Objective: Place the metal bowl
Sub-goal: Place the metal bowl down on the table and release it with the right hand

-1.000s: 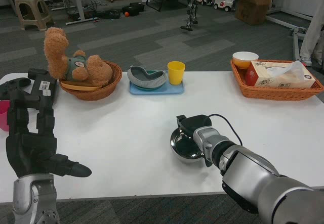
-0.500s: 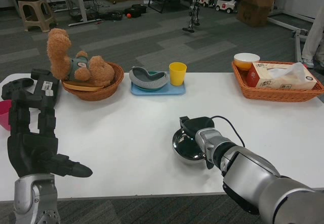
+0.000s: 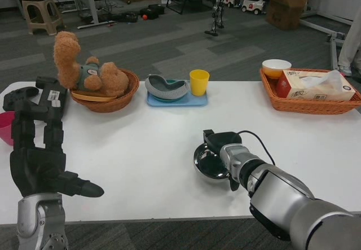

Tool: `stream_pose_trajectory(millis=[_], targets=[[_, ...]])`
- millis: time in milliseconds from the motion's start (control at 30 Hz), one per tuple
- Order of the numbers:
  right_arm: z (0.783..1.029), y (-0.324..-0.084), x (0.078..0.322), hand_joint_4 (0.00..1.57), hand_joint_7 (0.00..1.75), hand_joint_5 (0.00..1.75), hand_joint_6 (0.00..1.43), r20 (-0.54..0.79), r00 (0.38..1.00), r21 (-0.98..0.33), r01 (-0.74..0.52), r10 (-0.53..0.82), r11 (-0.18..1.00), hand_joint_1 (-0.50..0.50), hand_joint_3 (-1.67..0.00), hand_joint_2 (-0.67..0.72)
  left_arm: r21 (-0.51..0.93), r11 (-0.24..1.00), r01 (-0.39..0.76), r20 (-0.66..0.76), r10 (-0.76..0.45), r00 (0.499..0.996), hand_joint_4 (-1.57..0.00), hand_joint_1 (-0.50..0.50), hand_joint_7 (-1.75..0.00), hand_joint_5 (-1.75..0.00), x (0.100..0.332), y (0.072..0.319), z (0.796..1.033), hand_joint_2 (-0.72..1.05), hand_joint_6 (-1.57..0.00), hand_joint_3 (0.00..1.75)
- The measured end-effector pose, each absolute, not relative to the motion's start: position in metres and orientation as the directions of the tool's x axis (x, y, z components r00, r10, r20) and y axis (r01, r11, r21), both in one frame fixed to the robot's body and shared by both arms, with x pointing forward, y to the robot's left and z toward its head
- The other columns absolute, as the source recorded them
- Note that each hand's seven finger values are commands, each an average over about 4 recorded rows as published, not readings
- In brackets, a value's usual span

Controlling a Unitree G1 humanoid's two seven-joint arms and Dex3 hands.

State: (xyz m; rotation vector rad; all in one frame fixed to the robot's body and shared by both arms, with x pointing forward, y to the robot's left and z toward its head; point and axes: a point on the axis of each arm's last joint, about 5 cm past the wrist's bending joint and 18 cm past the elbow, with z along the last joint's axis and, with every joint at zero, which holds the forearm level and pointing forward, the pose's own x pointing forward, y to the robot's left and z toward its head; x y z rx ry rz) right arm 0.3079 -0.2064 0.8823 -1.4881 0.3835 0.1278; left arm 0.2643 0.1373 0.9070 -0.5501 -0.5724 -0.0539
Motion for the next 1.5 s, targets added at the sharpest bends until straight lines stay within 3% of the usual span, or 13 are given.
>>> stream_pose_trajectory(millis=[133, 200, 333, 433, 700, 800, 900, 1033, 1133, 1200, 1333, 1500], targets=[[0.883, -0.206, 0.309, 0.11, 1.69, 1.43, 0.00, -0.344, 0.921, -0.939, -0.330, -0.185, 0.101, -0.39, -0.08, 0.66, -0.480, 0.855, 0.197, 0.528, 0.102, 0.843, -0.04, -0.50, 0.00, 0.00, 0.264, 0.137, 0.907, -0.72, 0.00, 0.00], [0.884, -0.206, 0.309, 0.11, 1.73, 1.38, 0.00, -0.350, 0.918, -0.936, -0.334, -0.185, 0.112, -0.41, -0.08, 0.66, -0.480, 0.855, 0.197, 0.528, 0.102, 0.843, -0.03, -0.50, 0.00, 0.00, 0.264, 0.137, 0.907, -0.70, 0.00, 0.00], [0.884, -0.205, 0.309, 0.11, 1.75, 1.43, 0.00, -0.360, 0.915, -0.931, -0.340, -0.184, 0.132, -0.42, -0.06, 0.72, -0.480, 0.855, 0.197, 0.528, 0.102, 0.843, -0.04, -0.50, 0.00, 0.00, 0.264, 0.137, 0.907, -0.72, 0.00, 0.00], [0.885, -0.205, 0.310, 0.15, 1.75, 1.36, 0.00, -0.363, 0.914, -0.929, -0.341, -0.182, 0.143, -0.42, 0.00, 0.72, -0.480, 0.855, 0.197, 0.528, 0.102, 0.843, -0.04, -0.50, 0.00, 0.00, 0.264, 0.137, 0.907, -0.72, 0.00, 0.00], [0.886, -0.204, 0.310, 0.26, 1.75, 1.50, 0.00, -0.370, 0.912, -0.924, -0.341, -0.179, 0.172, -0.42, 0.00, 0.72, -0.480, 0.855, 0.197, 0.528, 0.103, 0.843, -0.02, -0.50, 0.00, 0.00, 0.264, 0.137, 0.907, -0.72, 0.00, 0.00], [0.886, -0.203, 0.310, 0.23, 1.71, 1.50, 0.00, -0.372, 0.911, -0.922, -0.340, -0.179, 0.183, -0.42, 0.00, 0.72, -0.480, 0.855, 0.197, 0.528, 0.103, 0.843, -0.02, -0.50, 0.00, 0.00, 0.264, 0.137, 0.907, -0.72, 0.00, 0.00], [0.887, -0.203, 0.311, 0.16, 1.47, 1.41, 0.00, -0.373, 0.911, -0.921, -0.340, -0.176, 0.191, -0.42, 0.00, 0.72, -0.480, 0.855, 0.197, 0.528, 0.103, 0.843, -0.04, -0.50, 0.00, 0.00, 0.264, 0.138, 0.907, -0.72, 0.00, 0.00], [0.889, -0.202, 0.312, 0.09, 0.73, 1.19, 0.00, -0.370, 0.913, -0.919, -0.334, -0.170, 0.209, -0.42, 0.00, 0.72, -0.480, 0.855, 0.197, 0.528, 0.103, 0.843, -0.04, -0.50, 0.00, 0.00, 0.264, 0.138, 0.907, -0.72, 0.00, 0.00], [0.890, -0.202, 0.313, 0.07, 0.38, 1.12, 0.00, -0.374, 0.911, -0.916, -0.334, -0.171, 0.224, -0.44, 0.00, 0.72, -0.480, 0.855, 0.196, 0.528, 0.103, 0.843, -0.04, -0.50, 0.00, 0.00, 0.264, 0.138, 0.907, -0.72, 0.00, 0.00], [0.890, -0.203, 0.313, 0.06, 0.28, 1.07, 0.00, -0.377, 0.910, -0.911, -0.331, -0.174, 0.245, -0.46, 0.00, 0.72, -0.480, 0.855, 0.196, 0.529, 0.104, 0.843, -0.04, -0.50, 0.00, 0.00, 0.264, 0.138, 0.907, -0.72, 0.00, 0.00], [0.891, -0.206, 0.313, 0.06, 0.21, 1.16, 0.00, -0.386, 0.904, -0.888, -0.309, -0.185, 0.341, -0.46, 0.00, 0.72, -0.480, 0.855, 0.196, 0.529, 0.104, 0.842, -0.04, -0.50, 0.00, 0.00, 0.264, 0.138, 0.907, -0.72, 0.00, 0.00], [0.891, -0.212, 0.312, 0.06, 0.21, 1.26, 0.00, -0.397, 0.896, -0.837, -0.265, -0.199, 0.479, -0.46, 0.00, 0.72, -0.482, 0.854, 0.194, 0.528, 0.107, 0.842, -0.04, -0.50, 0.00, 0.00, 0.264, 0.138, 0.907, -0.72, 0.00, 0.00]])
